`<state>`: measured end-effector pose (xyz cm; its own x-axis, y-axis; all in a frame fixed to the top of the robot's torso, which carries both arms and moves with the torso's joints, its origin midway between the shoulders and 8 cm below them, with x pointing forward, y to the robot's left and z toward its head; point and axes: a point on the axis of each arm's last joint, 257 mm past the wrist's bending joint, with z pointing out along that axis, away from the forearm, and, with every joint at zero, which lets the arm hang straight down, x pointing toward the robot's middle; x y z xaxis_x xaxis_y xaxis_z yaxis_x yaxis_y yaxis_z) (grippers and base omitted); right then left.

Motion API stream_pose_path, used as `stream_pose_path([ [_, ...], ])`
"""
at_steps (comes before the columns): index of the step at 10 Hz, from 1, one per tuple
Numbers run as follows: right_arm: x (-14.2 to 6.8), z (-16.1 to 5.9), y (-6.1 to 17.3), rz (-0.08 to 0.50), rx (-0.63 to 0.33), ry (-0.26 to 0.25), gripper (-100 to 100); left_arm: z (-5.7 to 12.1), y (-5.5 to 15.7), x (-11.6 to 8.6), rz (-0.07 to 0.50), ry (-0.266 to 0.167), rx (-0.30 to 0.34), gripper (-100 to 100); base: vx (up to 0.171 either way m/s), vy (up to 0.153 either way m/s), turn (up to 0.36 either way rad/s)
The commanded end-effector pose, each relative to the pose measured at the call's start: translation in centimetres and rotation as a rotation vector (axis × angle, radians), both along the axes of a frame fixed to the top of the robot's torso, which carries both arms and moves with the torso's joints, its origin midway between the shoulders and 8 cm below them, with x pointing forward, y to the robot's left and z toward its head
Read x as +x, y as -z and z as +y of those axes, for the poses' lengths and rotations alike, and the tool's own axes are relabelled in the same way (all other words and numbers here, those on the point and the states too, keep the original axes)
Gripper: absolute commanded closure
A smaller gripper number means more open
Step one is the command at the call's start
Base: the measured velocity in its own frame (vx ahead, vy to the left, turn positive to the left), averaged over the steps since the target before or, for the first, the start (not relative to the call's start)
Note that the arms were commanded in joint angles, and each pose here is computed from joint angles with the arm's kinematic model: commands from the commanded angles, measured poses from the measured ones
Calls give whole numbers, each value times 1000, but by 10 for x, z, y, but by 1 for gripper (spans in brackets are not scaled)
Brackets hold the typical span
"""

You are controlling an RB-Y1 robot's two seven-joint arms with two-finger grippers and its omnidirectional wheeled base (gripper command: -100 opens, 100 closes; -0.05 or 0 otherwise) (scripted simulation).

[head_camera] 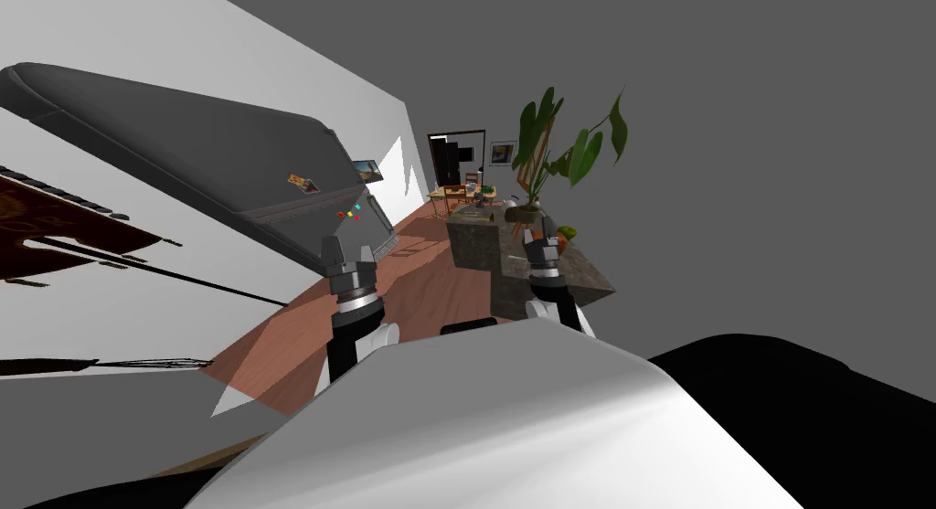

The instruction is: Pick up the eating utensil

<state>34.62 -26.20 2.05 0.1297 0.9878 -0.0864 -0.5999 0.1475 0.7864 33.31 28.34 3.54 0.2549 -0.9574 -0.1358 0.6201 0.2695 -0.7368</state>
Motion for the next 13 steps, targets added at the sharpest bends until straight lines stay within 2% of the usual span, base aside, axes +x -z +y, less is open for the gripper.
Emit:
stream_pose_path([
  [1,3,1,11,30,-38,-7,-100,0,0,0,0,0,0,0,1,14,39],
  [6,15,-5,63,156,-200,-19,-100,0,0,0,0,0,0,0,4,30,56],
  [7,15,-4,63,157,-207,-23,-100,0,0,0,0,0,0,0,5,26,25],
  [9,20,-12,92,226,-294,-23,-100,0,0,0,0,0,0,0,9,27,67],
  [10,20,-12,92,227,-305,-28,-100,0,0,0,0,0,0,0,8,23,31],
  [12,23,-24,125,303,-400,-26,-100,0,0,0,0,0,0,0,8,34,80],
  [13,23,-24,125,304,-416,-33,-100,0,0,0,0,0,0,0,7,29,27],
])
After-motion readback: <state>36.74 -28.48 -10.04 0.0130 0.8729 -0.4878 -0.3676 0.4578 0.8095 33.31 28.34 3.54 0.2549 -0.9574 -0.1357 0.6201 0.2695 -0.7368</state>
